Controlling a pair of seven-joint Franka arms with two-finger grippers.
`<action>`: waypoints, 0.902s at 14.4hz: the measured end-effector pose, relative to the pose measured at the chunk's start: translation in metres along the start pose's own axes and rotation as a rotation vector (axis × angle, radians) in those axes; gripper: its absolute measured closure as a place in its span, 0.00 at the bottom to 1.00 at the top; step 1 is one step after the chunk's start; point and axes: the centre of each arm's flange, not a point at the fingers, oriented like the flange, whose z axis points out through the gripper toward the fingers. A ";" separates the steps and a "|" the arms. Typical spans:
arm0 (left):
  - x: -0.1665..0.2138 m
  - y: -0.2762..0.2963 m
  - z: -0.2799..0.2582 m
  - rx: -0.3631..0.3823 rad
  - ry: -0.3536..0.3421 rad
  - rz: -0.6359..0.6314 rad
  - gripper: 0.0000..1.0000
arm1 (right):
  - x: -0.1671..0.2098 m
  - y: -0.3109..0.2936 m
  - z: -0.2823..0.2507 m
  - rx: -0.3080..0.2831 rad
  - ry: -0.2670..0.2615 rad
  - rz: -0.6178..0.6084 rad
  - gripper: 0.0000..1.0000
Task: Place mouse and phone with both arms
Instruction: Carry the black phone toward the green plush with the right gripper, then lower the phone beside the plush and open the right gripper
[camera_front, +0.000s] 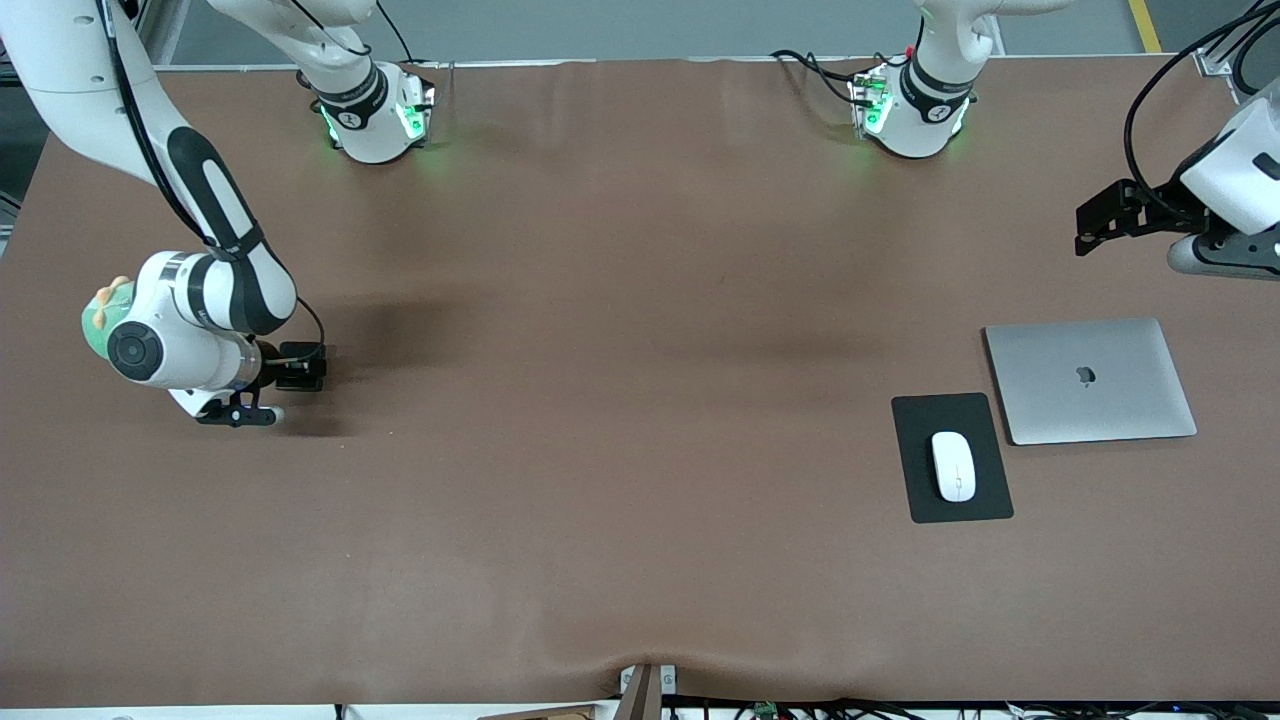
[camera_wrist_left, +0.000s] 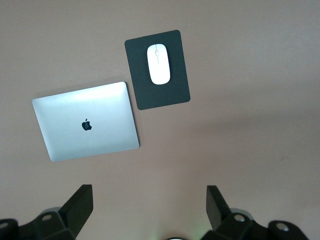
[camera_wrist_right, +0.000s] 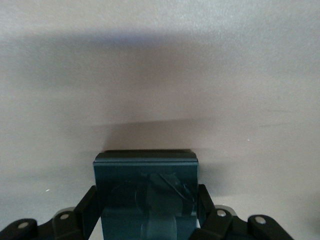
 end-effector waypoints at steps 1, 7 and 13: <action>-0.001 0.000 -0.001 0.000 0.002 0.000 0.00 | 0.000 0.000 0.000 0.000 0.001 0.000 0.20; -0.002 0.002 -0.002 -0.003 0.004 0.003 0.00 | 0.001 -0.002 0.009 -0.002 0.034 -0.020 0.00; -0.002 0.004 0.001 -0.003 -0.003 0.007 0.00 | 0.040 -0.006 -0.106 -0.016 0.088 -0.197 0.00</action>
